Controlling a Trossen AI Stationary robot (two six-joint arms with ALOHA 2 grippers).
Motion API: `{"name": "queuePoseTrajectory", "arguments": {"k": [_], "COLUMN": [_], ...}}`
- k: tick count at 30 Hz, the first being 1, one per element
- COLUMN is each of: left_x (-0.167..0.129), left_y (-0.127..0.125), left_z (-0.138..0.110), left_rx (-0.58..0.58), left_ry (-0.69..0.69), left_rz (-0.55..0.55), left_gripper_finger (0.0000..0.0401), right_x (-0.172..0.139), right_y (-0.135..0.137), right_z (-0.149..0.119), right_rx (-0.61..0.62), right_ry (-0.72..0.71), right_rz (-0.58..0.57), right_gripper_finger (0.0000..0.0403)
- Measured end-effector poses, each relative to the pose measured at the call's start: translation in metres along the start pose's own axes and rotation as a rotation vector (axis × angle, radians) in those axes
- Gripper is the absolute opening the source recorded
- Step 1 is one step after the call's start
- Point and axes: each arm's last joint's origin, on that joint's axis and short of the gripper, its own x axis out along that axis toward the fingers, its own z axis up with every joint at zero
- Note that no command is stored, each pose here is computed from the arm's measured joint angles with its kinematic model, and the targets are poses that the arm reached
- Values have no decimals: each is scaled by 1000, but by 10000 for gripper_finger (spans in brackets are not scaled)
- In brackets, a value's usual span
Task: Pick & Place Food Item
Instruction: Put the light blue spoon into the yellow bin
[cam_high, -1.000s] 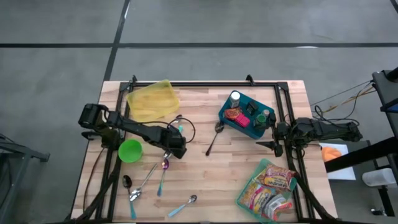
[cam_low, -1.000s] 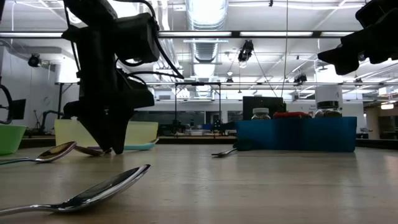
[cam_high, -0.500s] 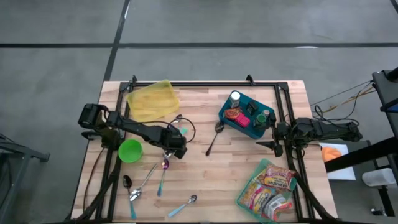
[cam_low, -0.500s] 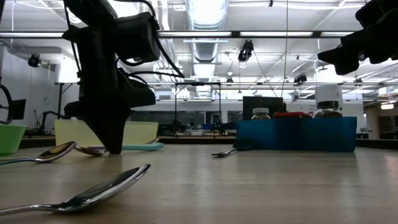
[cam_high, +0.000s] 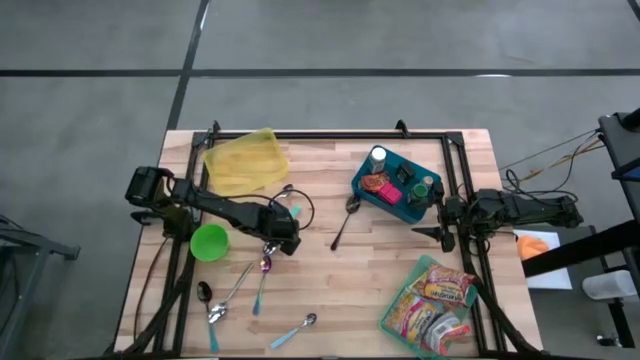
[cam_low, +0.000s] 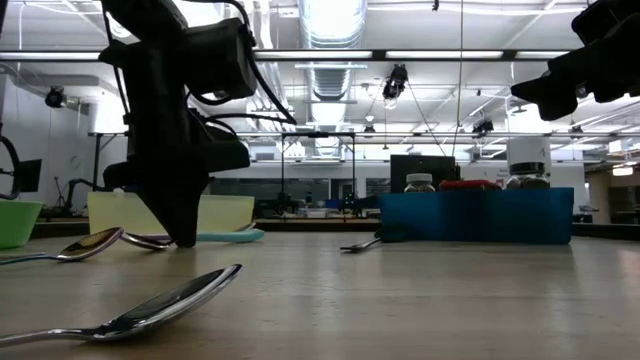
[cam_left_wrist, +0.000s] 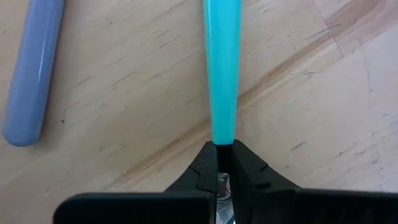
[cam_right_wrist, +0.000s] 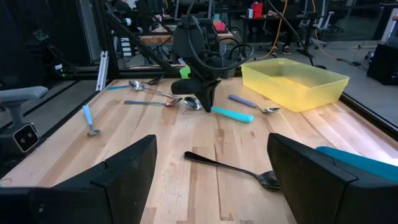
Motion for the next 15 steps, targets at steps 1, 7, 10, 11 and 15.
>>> {"name": "queuePoseTrajectory", "arguments": {"k": [1, 7, 10, 11, 15], "left_x": [0, -15, -26, -29, -45], "left_y": [0, -1, 1, 2, 6], "left_z": [0, 4, 7, 7, 10], "left_rx": [0, 22, 13, 16, 13], "left_ry": [-1, -45, -97, -109, -175], "left_rz": [-2, -40, -64, -68, -92], "left_gripper_finger": [10, 8, 8, 8, 8], "right_x": [0, 0, 0, 0, 0], "right_y": [0, 0, 0, 0, 0], "right_z": [0, 0, 0, 0, 0], "right_rx": [0, 1, 0, 0, 0], "right_ry": [0, 0, 0, 0, 0], "right_rz": [1, 0, 0, 0, 1], "right_gripper_finger": [303, 303, 303, 303, 303]}}
